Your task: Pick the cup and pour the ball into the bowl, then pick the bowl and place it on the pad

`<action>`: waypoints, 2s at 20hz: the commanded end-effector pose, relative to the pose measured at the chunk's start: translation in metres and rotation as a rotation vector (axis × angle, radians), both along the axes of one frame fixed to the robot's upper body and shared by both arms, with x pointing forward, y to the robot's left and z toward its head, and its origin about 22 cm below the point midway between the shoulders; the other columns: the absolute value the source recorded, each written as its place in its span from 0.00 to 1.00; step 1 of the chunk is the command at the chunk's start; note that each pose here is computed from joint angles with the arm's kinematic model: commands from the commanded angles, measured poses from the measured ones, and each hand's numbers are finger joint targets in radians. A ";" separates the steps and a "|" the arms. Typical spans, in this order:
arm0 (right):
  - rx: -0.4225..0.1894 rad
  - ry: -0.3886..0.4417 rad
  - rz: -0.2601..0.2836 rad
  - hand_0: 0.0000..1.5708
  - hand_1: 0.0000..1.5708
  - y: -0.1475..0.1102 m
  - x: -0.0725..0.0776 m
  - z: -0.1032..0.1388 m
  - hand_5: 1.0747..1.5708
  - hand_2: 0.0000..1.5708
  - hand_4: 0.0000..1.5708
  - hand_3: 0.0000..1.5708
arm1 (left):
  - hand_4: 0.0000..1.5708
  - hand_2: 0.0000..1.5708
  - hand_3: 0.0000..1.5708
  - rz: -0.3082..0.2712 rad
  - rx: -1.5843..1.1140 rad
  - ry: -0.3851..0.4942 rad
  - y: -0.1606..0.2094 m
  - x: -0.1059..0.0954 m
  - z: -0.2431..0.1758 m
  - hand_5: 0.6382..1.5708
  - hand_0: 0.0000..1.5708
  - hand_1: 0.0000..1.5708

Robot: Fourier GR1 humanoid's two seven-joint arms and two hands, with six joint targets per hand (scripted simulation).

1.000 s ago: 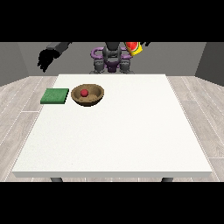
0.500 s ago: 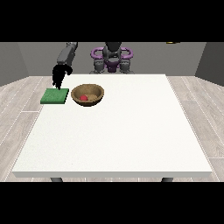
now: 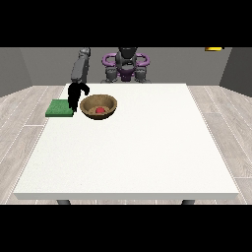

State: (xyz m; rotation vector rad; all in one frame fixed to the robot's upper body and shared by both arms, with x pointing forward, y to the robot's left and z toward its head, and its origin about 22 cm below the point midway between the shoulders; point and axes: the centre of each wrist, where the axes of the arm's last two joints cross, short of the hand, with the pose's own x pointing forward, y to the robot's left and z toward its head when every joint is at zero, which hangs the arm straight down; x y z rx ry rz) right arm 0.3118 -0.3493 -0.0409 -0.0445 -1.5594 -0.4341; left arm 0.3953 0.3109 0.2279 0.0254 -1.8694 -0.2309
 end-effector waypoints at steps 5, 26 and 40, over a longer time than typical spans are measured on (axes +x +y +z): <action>0.006 -0.043 0.012 0.00 0.00 0.010 0.025 -0.003 0.96 0.00 0.34 0.00 | 0.65 0.00 0.00 -0.011 -0.017 -0.078 0.015 -0.018 0.040 0.96 0.00 0.00; -0.016 0.076 -0.120 0.56 0.56 0.010 0.020 -0.026 0.88 0.37 0.39 0.00 | 0.65 0.00 0.00 0.024 -0.018 -0.184 0.087 -0.060 0.081 0.96 0.00 0.00; -0.372 0.272 -0.222 1.00 1.00 -0.054 0.008 0.014 0.95 1.00 0.64 0.79 | 0.76 0.00 0.00 0.045 -0.053 -0.083 0.099 -0.053 0.044 0.95 0.00 0.00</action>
